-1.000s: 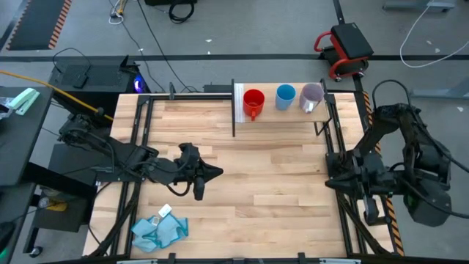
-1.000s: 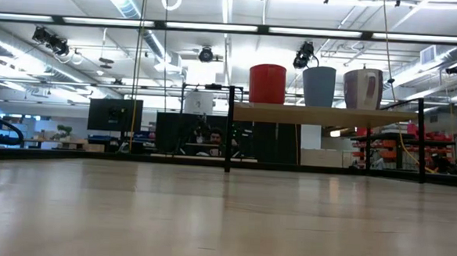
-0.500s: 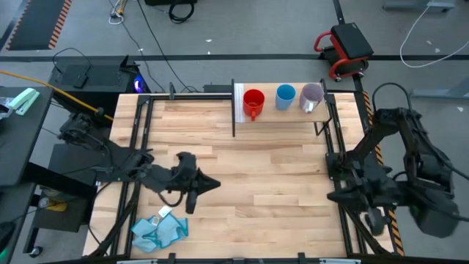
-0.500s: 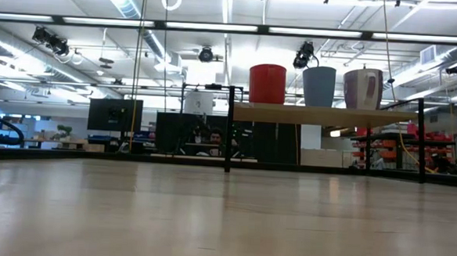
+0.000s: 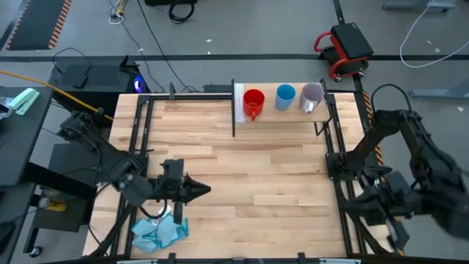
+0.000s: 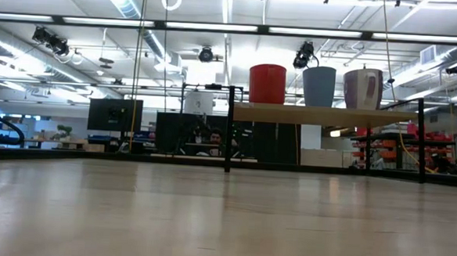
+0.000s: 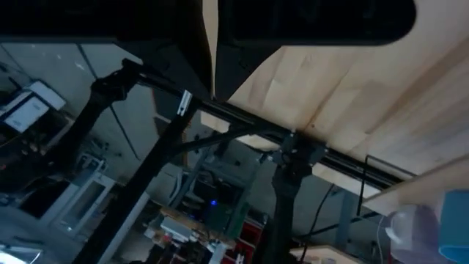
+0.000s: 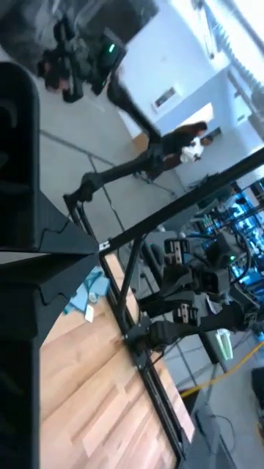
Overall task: Stack small to large cups/mugs on shelf
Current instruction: Return to Home Position
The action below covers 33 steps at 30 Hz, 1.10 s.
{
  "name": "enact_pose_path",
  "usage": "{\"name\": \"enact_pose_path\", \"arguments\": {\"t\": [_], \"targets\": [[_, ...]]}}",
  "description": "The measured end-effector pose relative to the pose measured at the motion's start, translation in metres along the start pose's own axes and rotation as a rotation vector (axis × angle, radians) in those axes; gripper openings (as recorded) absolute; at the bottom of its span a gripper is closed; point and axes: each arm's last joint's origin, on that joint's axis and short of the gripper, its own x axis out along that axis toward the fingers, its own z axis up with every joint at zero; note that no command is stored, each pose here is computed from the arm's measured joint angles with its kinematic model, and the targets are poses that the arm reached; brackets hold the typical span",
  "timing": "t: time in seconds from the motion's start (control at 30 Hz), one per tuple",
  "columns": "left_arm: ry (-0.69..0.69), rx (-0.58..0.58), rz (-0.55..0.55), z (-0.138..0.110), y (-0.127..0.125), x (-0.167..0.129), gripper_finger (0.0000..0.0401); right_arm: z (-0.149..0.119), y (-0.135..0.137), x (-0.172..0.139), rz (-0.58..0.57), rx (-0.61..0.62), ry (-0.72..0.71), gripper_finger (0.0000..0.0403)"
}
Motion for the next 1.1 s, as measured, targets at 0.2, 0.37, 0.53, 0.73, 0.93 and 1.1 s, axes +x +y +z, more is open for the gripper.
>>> {"name": "enact_pose_path", "arguments": {"t": [0.2,0.37,0.53,0.73,0.93,1.1], "targets": [[-0.046,0.033,-0.091,0.015,0.001,0.001,0.0031,0.033,-0.005,-0.008,0.147,-0.052,0.03,0.0011],[-0.138,0.06,-0.166,0.047,0.013,-0.015,0.0036,0.089,-0.024,-0.025,0.39,-0.145,-0.063,0.0011],[-0.134,0.071,-0.152,0.058,0.026,-0.032,0.0031,0.109,-0.062,-0.038,0.409,-0.18,-0.038,0.0011],[-0.106,0.029,-0.109,0.036,0.047,-0.037,0.0025,0.116,-0.093,-0.046,0.396,-0.15,-0.023,0.0011],[-0.175,-0.097,-0.12,0.001,0.077,-0.034,0.0032,0.082,-0.108,-0.04,0.407,-0.075,-0.075,0.0011],[-0.24,-0.104,-0.223,-0.014,0.088,-0.038,0.0036,0.029,-0.109,-0.029,0.551,-0.052,-0.199,0.0011]]}}
